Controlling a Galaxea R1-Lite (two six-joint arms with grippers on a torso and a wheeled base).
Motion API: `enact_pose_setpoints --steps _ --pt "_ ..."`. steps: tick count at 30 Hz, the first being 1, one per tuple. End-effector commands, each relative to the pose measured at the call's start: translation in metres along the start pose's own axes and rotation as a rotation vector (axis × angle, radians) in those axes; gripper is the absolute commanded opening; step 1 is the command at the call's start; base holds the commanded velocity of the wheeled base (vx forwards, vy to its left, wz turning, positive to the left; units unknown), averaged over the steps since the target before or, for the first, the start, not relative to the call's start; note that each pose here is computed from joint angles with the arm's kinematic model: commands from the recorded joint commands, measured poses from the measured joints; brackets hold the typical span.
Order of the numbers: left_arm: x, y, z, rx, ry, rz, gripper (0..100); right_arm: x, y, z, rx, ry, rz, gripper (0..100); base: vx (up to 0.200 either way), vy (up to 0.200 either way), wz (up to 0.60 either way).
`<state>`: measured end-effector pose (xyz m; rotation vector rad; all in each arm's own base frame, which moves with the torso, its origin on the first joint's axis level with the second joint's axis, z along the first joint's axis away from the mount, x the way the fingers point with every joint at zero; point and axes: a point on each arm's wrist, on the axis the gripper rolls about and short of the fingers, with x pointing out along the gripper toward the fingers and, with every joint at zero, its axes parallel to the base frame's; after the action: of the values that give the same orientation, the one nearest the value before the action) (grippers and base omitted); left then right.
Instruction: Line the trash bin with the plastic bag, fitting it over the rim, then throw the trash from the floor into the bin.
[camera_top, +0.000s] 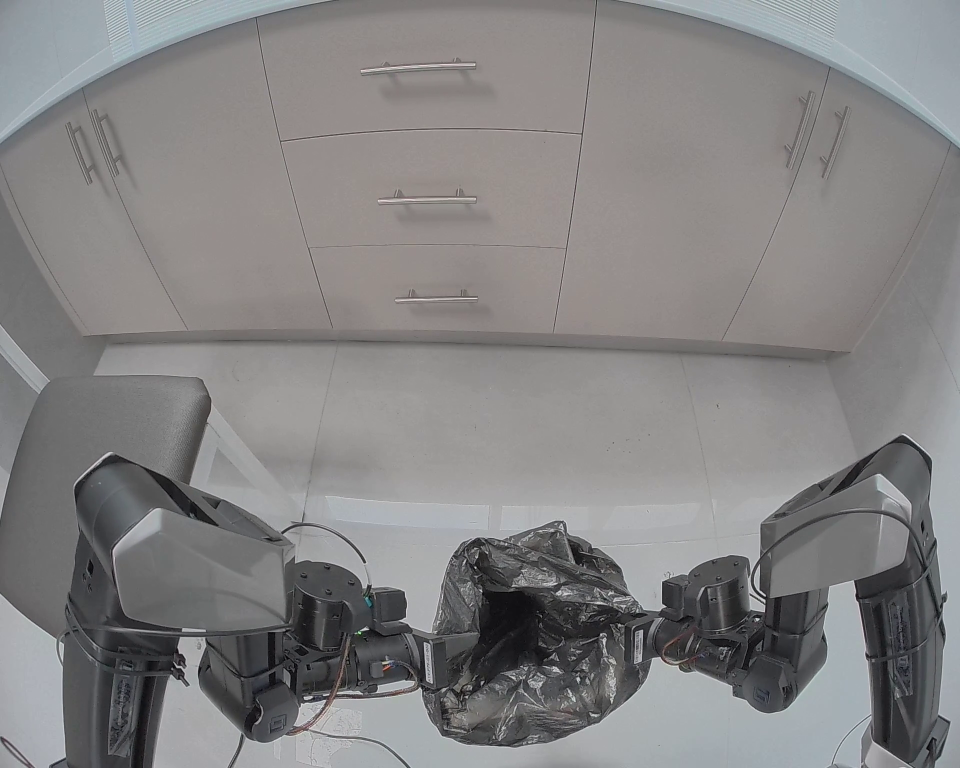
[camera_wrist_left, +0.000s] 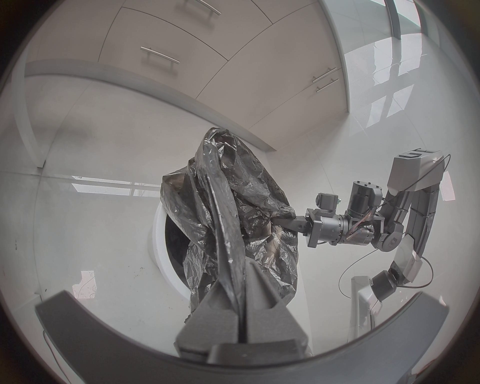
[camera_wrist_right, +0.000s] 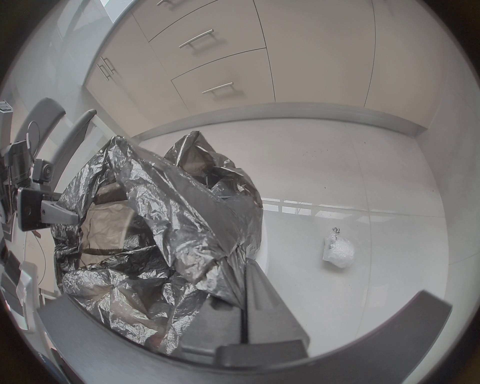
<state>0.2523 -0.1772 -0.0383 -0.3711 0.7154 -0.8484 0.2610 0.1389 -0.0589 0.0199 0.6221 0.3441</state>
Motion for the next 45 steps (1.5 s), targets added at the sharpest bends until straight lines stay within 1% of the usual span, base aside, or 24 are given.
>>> enact_pose_setpoints --steps 1,11,17,18,21,27,35,40,45 --pt "0.000 0.001 -0.001 -0.003 0.004 0.002 0 0.004 -0.003 0.003 0.000 -0.013 -0.007 0 0.000 0.000 0.00" --pt "-0.001 -0.001 -0.002 -0.004 0.007 0.004 0 0.005 -0.008 0.005 0.005 -0.024 -0.025 0 0.000 0.000 0.00" --pt "-0.001 0.000 -0.002 -0.006 0.008 0.004 0 0.004 -0.007 0.006 0.004 -0.029 -0.022 0 0.000 0.000 0.00" --pt "-0.001 -0.001 -0.002 -0.006 0.008 0.004 0 0.005 -0.007 0.006 0.005 -0.046 -0.019 0 0.000 0.000 0.00" --pt "-0.001 -0.001 -0.002 -0.007 0.007 0.004 0 0.004 -0.007 0.004 0.005 -0.052 -0.017 0 0.000 0.000 0.00" --pt "-0.002 -0.001 -0.002 -0.006 0.006 0.003 0 0.000 -0.009 0.002 0.006 -0.042 -0.022 0 0.000 0.000 0.00" --pt "-0.001 -0.001 -0.002 -0.008 0.006 0.003 0 0.001 -0.009 0.001 0.007 -0.050 -0.019 0 0.000 0.000 0.00" --pt "-0.001 -0.001 -0.001 -0.008 0.007 0.002 0 0.003 -0.010 -0.005 0.006 -0.025 -0.025 0 0.000 0.000 0.00" --pt "-0.002 -0.001 -0.001 -0.008 0.005 0.002 0 0.004 -0.010 -0.007 0.003 -0.019 -0.025 0 0.000 0.000 0.00"
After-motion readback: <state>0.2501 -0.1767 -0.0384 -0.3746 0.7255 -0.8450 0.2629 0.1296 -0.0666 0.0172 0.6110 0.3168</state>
